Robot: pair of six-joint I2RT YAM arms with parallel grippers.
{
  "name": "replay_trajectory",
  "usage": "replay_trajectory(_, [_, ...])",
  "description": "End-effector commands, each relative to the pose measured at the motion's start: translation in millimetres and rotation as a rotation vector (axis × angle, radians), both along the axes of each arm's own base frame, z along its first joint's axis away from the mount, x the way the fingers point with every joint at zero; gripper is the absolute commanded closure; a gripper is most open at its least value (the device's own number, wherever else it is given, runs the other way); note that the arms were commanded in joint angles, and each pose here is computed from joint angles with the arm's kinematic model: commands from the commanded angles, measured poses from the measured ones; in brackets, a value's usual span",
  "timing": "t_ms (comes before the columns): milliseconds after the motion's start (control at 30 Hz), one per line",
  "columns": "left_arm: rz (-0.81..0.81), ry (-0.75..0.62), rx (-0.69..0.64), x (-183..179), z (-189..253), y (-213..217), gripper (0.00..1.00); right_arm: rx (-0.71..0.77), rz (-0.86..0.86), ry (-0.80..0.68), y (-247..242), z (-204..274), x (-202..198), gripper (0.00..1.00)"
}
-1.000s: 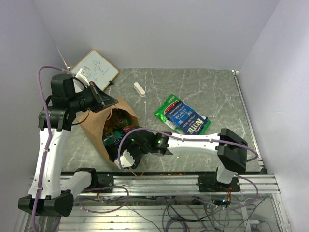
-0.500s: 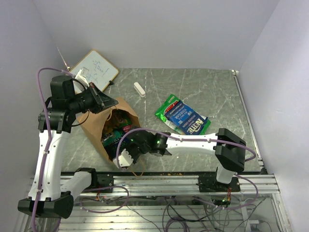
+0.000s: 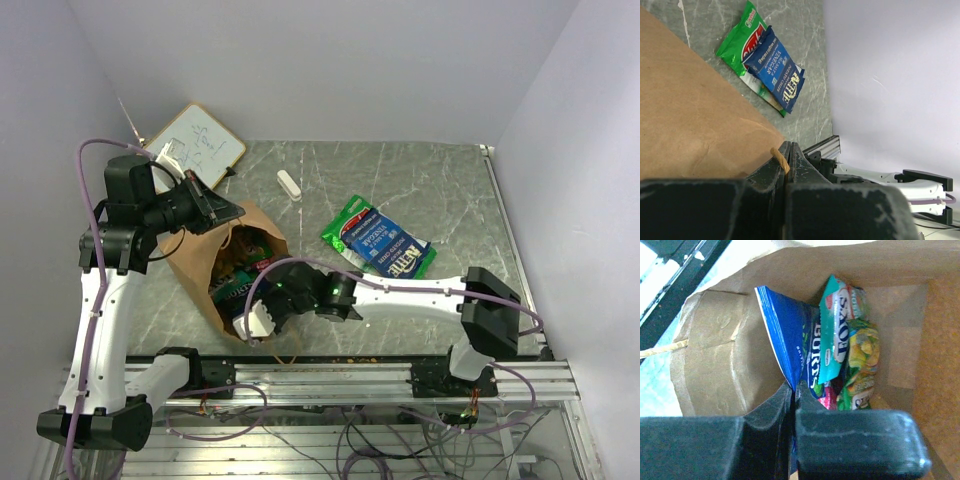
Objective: Take the snacks out of the paper bag
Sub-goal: Take out the snack from the paper bag.
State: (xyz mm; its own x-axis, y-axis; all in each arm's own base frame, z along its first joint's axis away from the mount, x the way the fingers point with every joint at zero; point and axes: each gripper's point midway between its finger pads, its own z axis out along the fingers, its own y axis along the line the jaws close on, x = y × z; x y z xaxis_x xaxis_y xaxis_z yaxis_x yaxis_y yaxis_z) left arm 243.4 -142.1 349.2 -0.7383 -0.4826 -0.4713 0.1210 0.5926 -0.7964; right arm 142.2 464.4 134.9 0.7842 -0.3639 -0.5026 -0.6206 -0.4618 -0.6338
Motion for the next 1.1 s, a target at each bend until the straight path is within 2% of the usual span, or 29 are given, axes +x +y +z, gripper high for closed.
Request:
replay_trajectory(0, [0.001, -0.045, -0.002, -0.1, 13.4, 0.4, 0.93, 0.138, -0.054, 0.015, 3.5, 58.4, 4.0, 1.00])
replay_trajectory(300, [-0.002, -0.057, 0.010, 5.3, 17.1, 1.0, 0.93, 0.317, -0.140, 0.028, -2.6, 126.4, 13.8, 1.00])
replay_trajectory(500, [-0.004, -0.053, -0.001, 6.6, 14.1, -0.3, 0.93, 0.459, -0.101, 0.141, -29.0, 179.7, 8.1, 1.00])
replay_trajectory(867, [-0.008, -0.049, 0.002, 7.2, 10.8, -0.4, 0.93, 0.492, -0.083, 0.095, -84.0, 235.5, -11.5, 1.00])
replay_trajectory(1067, [-0.006, -0.043, 0.004, 7.7, 8.0, -0.2, 0.93, 0.502, -0.181, 0.027, -118.2, 263.1, -2.8, 1.00])
